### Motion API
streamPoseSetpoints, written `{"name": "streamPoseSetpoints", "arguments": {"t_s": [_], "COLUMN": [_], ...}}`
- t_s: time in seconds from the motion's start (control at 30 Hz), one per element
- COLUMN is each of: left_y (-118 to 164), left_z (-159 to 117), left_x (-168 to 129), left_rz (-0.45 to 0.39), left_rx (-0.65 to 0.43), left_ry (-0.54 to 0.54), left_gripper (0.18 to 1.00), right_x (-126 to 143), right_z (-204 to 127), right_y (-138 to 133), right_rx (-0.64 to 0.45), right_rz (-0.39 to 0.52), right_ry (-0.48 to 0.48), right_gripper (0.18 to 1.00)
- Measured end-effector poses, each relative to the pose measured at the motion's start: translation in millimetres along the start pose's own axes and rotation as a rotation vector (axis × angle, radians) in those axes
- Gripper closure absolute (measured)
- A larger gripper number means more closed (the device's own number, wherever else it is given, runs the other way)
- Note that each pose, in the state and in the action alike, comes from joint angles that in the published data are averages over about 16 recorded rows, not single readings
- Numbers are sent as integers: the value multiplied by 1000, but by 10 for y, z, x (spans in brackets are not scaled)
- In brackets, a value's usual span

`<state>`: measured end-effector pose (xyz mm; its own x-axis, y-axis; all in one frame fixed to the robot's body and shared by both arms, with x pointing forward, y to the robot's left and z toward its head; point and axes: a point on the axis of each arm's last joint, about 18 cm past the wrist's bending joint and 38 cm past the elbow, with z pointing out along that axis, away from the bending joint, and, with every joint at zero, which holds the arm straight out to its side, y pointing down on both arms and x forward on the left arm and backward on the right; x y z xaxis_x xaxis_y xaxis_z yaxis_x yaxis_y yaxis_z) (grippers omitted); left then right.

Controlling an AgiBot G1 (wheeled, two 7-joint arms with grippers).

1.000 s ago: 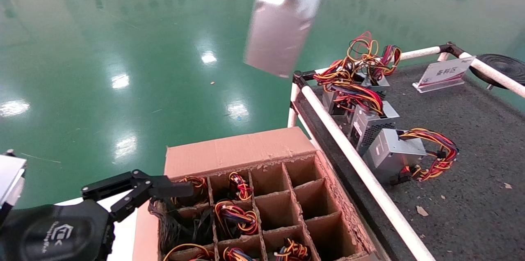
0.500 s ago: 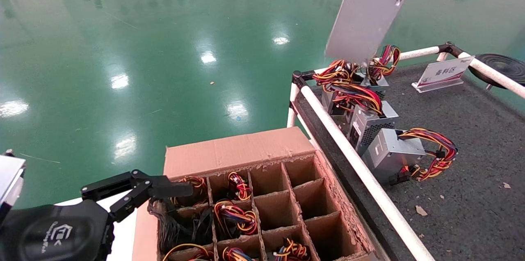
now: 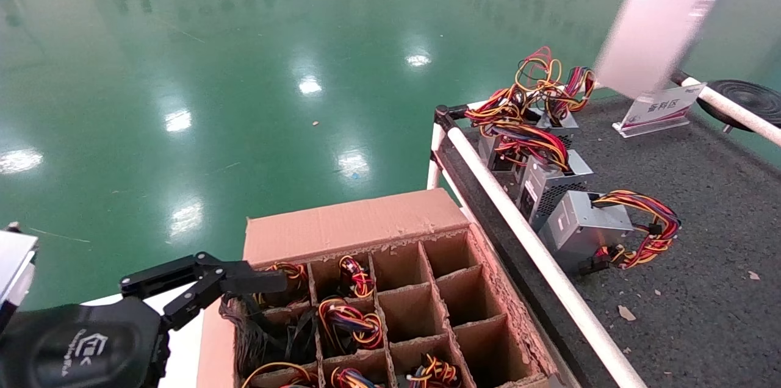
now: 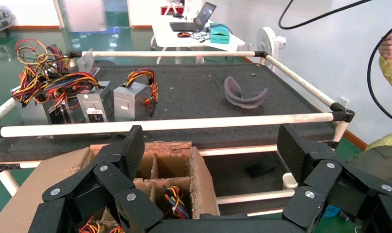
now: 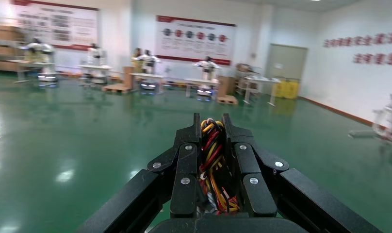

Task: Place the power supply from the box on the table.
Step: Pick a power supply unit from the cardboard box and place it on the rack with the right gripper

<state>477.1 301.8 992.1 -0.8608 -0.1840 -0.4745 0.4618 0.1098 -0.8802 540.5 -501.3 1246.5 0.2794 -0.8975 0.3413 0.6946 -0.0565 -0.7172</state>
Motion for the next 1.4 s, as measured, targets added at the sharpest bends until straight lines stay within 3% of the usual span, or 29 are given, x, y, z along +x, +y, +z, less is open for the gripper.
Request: {"name": "streamPoseSetpoints", "arguments": {"t_s": [0.23,0.73,1.13,1.4], "left_y": [0,0,0,0], "left_z": [0,0,0,0], "left_x": [0,0,0,0], "left_rz": [0,0,0,0], "left_rx": [0,0,0,0], "left_ry": [0,0,0,0], "left_gripper": [184,184,184,184], "right_x": [134,52,-78,-100], "right_z": [-184,-377,-360,-315], "right_y": [290,870,1132,1169], "right_rx": [-59,-150,-174,-170], "right_rz": [21,76,121,131], "right_ry": [68,68,46,49], "right_gripper": [923,924,924,925]}}
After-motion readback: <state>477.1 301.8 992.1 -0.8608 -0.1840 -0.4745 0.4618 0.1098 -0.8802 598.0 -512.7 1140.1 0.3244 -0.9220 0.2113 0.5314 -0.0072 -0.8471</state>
